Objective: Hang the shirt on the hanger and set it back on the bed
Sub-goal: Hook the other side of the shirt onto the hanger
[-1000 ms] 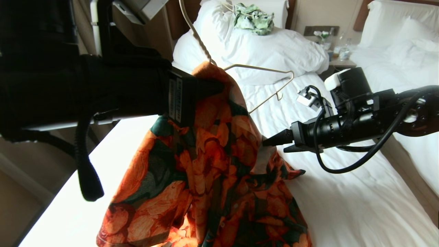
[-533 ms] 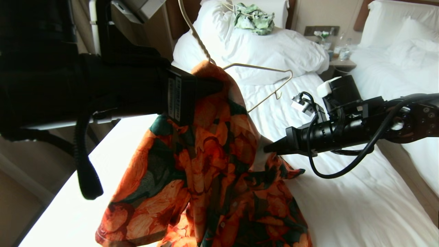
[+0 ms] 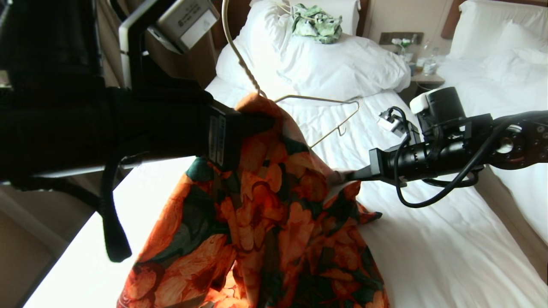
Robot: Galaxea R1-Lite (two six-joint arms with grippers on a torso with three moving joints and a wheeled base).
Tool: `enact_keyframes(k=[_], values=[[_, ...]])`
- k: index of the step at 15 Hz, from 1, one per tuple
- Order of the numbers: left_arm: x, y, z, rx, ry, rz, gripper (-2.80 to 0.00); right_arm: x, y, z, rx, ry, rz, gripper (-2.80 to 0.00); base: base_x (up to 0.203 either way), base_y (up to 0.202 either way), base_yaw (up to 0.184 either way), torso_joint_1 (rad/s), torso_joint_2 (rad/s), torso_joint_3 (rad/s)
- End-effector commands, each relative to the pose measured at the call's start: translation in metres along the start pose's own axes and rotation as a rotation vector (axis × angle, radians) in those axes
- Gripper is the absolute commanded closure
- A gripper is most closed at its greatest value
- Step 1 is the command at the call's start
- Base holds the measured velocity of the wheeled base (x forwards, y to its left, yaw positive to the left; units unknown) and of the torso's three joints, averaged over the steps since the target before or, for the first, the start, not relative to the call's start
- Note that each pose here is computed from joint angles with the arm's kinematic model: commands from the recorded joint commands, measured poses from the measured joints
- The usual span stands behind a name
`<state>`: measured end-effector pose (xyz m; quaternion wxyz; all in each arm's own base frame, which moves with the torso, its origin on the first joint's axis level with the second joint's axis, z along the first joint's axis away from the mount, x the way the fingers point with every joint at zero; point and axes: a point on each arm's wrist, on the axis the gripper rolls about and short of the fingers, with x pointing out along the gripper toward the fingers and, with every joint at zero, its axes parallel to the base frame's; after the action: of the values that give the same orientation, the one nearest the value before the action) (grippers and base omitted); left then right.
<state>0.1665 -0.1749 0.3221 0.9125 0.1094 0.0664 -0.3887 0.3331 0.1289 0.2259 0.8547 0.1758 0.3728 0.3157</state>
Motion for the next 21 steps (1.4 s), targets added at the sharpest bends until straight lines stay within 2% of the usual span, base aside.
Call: enact_keyframes(k=[1,7,9,13,15,21], values=[[-0.003,-0.001,-0.008,-0.002,0.022,-0.002,0.00,-0.004,-0.006,0.005,0.012,-0.019,-0.011,0.00,0.000,0.000,0.000,0.000,0.00,0.000],[-0.001,-0.008,-0.020,-0.099,0.061,-0.027,0.00,-0.016,-0.022,0.019,0.035,-0.073,-0.042,0.00,0.000,0.000,0.000,0.000,0.00,0.000],[0.003,-0.011,-0.026,-0.113,0.084,-0.035,0.00,-0.020,-0.024,0.022,0.038,-0.087,-0.048,0.00,0.000,0.000,0.000,0.000,0.00,0.000],[0.006,-0.013,-0.030,-0.116,0.073,-0.039,0.00,-0.024,-0.031,0.027,0.047,-0.107,-0.060,0.00,0.000,0.000,0.000,0.000,0.00,0.000],[0.007,-0.017,-0.036,-0.111,0.098,-0.053,0.00,-0.026,-0.029,0.028,0.076,-0.116,-0.053,0.00,0.000,0.000,0.000,0.000,0.00,0.000],[0.015,-0.021,-0.049,-0.107,0.145,-0.066,0.00,-0.040,-0.019,0.031,0.073,-0.149,-0.039,0.00,0.000,0.000,0.000,0.000,0.00,0.000]])
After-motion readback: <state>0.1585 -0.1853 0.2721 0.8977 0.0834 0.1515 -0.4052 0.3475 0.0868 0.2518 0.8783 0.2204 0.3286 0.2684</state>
